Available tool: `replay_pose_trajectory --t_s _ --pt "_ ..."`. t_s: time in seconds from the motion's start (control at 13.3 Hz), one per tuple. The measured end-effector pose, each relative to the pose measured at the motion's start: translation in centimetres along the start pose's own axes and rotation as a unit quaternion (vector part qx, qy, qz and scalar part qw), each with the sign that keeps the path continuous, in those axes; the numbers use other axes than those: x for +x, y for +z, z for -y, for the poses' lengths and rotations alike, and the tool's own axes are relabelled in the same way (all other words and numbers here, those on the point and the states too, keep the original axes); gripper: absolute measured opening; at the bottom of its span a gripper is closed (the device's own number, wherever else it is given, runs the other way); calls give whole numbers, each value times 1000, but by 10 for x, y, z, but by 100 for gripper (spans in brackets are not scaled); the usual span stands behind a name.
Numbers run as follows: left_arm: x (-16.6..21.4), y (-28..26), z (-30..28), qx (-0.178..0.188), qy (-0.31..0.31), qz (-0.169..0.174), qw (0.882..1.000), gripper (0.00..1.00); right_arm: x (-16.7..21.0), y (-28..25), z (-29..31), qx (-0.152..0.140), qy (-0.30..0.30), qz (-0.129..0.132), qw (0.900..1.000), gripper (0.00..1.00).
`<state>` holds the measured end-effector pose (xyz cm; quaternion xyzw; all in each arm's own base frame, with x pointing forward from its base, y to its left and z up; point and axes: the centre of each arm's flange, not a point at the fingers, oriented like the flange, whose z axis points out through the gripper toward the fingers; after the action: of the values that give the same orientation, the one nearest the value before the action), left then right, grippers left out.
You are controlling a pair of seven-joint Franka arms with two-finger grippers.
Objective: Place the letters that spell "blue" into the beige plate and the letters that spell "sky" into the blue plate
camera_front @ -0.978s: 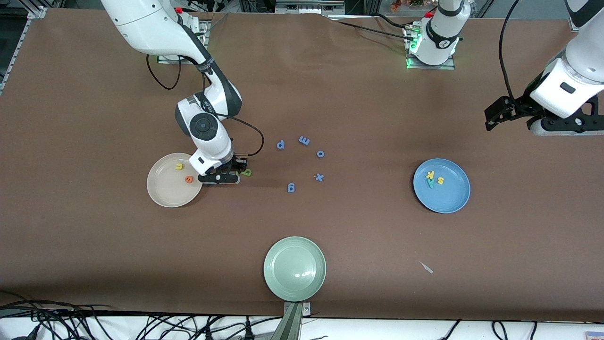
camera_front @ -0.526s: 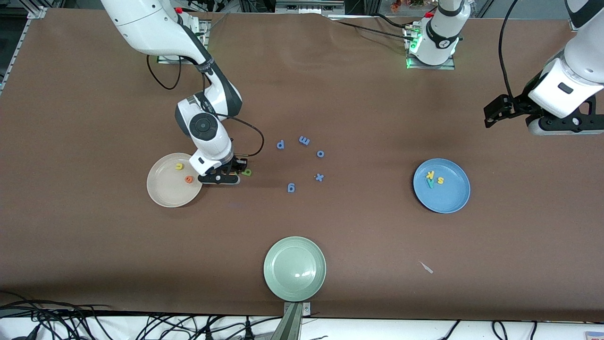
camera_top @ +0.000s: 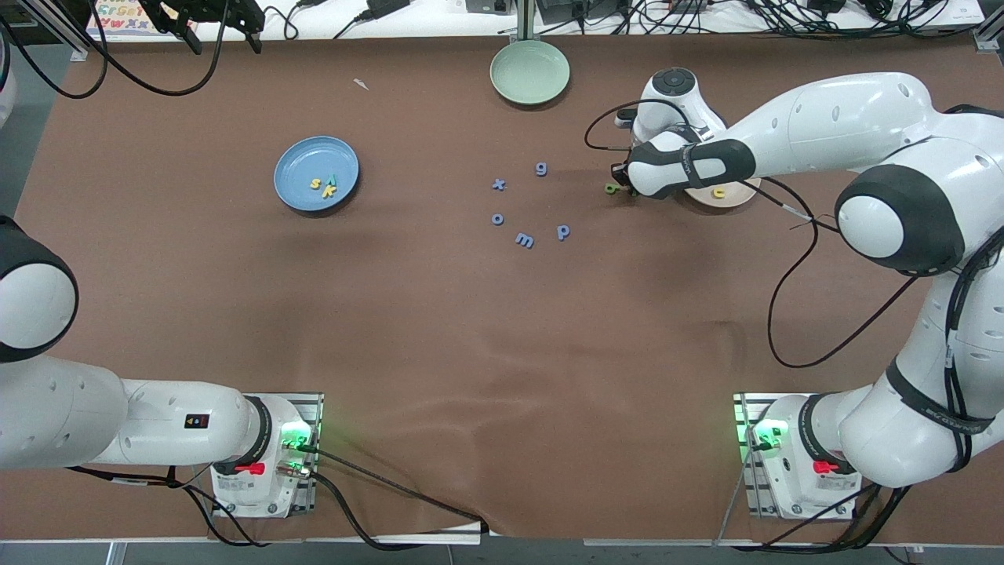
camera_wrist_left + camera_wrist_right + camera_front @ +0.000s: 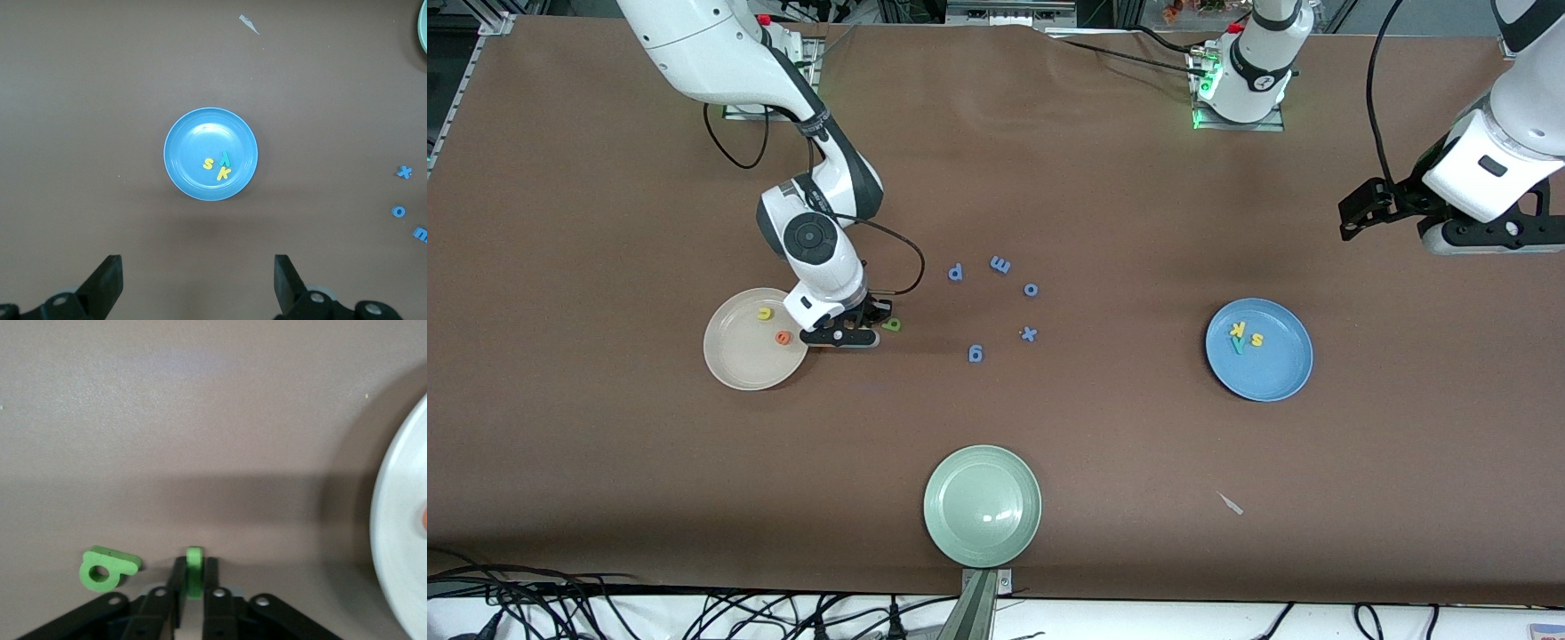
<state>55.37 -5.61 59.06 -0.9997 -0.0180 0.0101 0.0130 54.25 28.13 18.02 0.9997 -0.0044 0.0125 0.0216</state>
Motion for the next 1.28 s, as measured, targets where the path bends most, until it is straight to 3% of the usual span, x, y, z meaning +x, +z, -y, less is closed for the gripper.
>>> replay_pose_trajectory --t_s 0.45,0.83,0.98,1.05,1.28 --pt "0 0 0 0 0 0 1000 100 15 -26 -8 -1 -22 -8 1000 9" --pt "0 0 0 0 0 0 1000 100 55 -78 -125 -35 -97 12 995 9" --pt "0 0 0 0 0 0 1000 100 56 -74 -153 -38 -96 22 994 9" --pt "0 0 0 0 0 0 1000 100 52 -70 -154 -33 -90 28 995 15" --pt "0 0 0 0 0 0 1000 100 46 -66 -146 -24 -79 35 996 46"
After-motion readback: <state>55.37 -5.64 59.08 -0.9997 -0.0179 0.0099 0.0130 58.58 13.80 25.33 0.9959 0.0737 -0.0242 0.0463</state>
